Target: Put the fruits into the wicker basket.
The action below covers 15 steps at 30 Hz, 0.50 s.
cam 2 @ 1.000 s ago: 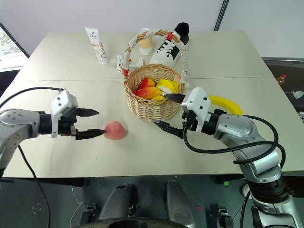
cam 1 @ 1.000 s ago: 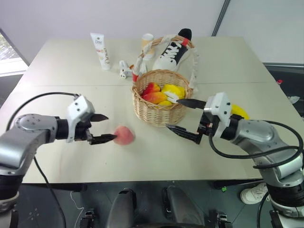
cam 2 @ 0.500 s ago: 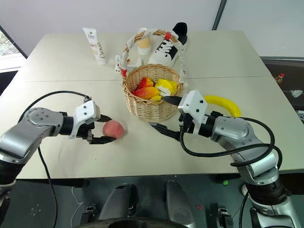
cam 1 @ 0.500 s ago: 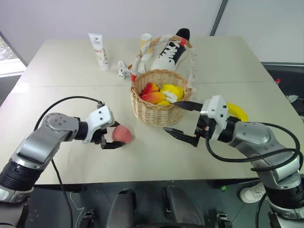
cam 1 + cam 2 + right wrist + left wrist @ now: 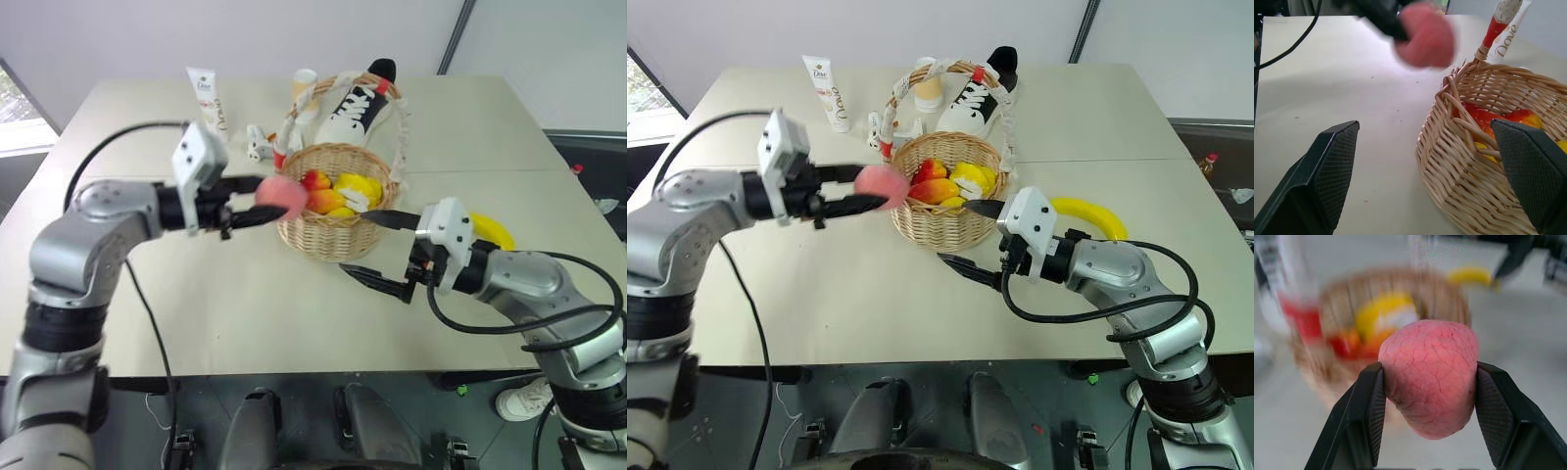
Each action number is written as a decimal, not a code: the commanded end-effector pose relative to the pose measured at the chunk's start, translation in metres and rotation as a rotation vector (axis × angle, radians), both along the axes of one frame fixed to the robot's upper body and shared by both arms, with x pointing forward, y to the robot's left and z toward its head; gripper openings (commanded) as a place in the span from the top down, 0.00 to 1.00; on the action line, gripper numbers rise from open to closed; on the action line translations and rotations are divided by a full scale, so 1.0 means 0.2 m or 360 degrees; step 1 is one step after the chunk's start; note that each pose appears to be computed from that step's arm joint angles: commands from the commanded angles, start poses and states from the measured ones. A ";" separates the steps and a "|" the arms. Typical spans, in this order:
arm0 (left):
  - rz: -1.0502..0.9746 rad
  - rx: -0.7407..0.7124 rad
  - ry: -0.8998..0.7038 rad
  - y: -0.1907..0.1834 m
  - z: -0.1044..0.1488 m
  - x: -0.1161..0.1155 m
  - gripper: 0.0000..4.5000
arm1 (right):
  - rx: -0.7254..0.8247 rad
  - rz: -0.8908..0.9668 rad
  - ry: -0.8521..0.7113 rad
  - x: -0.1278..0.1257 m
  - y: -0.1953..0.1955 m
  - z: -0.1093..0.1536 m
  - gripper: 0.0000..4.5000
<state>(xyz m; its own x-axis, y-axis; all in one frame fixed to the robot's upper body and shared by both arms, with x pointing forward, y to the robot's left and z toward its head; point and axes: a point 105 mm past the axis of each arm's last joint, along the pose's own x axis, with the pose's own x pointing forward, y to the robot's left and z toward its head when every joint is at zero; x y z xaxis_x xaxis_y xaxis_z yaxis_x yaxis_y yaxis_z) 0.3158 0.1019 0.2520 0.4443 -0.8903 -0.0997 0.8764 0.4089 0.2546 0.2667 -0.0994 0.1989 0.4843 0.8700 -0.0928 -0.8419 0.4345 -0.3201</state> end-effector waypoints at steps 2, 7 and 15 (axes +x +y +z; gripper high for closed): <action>0.0104 0.0123 -0.0244 -0.19 0.02 0.10 0.47 | -0.0016 -0.0091 -0.0104 0.03 -0.08 0.06 0.00; 0.0131 0.0144 -0.0239 -0.26 -0.03 0.18 0.47 | -0.0030 -0.0166 -0.0105 0.03 -0.13 0.06 0.00; 0.0091 0.0097 -0.0284 -0.26 -0.02 0.18 0.02 | -0.0312 -0.0732 -0.0062 0.15 -0.52 -0.05 0.00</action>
<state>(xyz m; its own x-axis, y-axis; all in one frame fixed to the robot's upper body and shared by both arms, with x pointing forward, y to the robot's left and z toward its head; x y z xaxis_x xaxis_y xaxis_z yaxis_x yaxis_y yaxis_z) 0.3563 0.0501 0.2301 0.5241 -0.8409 -0.1349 0.8098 0.4431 0.3845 0.2885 -0.1778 0.1837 0.7461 0.6334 -0.2055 -0.6556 0.6445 -0.3935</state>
